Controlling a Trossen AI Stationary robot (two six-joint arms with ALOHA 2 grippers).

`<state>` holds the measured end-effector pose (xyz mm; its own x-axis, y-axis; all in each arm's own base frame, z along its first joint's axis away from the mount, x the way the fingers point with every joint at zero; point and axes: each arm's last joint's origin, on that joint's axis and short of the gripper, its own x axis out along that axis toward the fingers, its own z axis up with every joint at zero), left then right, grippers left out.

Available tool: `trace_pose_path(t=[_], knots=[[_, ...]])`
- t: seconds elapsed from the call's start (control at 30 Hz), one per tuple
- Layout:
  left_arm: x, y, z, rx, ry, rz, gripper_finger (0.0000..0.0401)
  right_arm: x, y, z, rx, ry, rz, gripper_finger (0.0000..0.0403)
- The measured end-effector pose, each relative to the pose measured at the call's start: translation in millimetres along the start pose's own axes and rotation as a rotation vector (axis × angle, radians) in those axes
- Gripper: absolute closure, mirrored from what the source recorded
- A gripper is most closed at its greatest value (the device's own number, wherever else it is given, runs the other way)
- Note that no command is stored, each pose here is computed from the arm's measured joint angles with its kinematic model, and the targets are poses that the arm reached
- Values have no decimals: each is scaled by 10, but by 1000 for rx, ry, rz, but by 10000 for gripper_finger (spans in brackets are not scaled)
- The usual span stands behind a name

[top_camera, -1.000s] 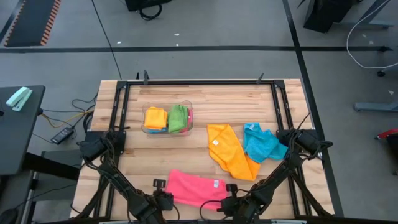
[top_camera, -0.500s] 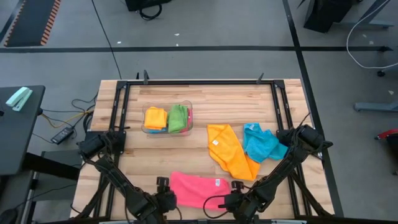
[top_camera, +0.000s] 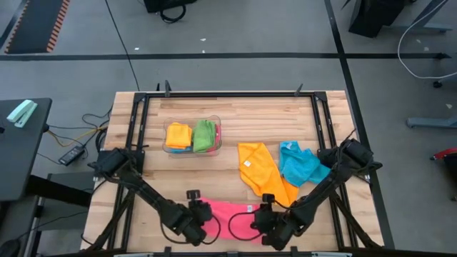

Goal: Fold microfiber towels
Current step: Fold the pink microfiber towel

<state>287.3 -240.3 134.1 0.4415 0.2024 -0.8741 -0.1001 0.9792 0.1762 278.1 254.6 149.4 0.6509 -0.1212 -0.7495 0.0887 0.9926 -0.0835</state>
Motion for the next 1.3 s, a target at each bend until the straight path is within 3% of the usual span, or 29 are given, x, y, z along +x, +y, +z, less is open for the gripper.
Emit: trace_pose_path(t=[0.37,0.63,0.87,1.1,1.3], knots=[[-77,-106,-198,-42,18,-2,277,218,-282,-418,80,76,-84,233],[-87,-124,-221,-36,25,-10,285,102,-329,-359,54,111,-97,238],[-104,-118,-218,-21,34,-5,278,-138,-355,-151,53,42,-42,238],[-385,-87,-86,157,26,-18,269,-188,-368,-101,16,3,-47,238],[-481,-89,-94,506,40,-8,277,-188,-365,-80,3,-33,-66,238]])
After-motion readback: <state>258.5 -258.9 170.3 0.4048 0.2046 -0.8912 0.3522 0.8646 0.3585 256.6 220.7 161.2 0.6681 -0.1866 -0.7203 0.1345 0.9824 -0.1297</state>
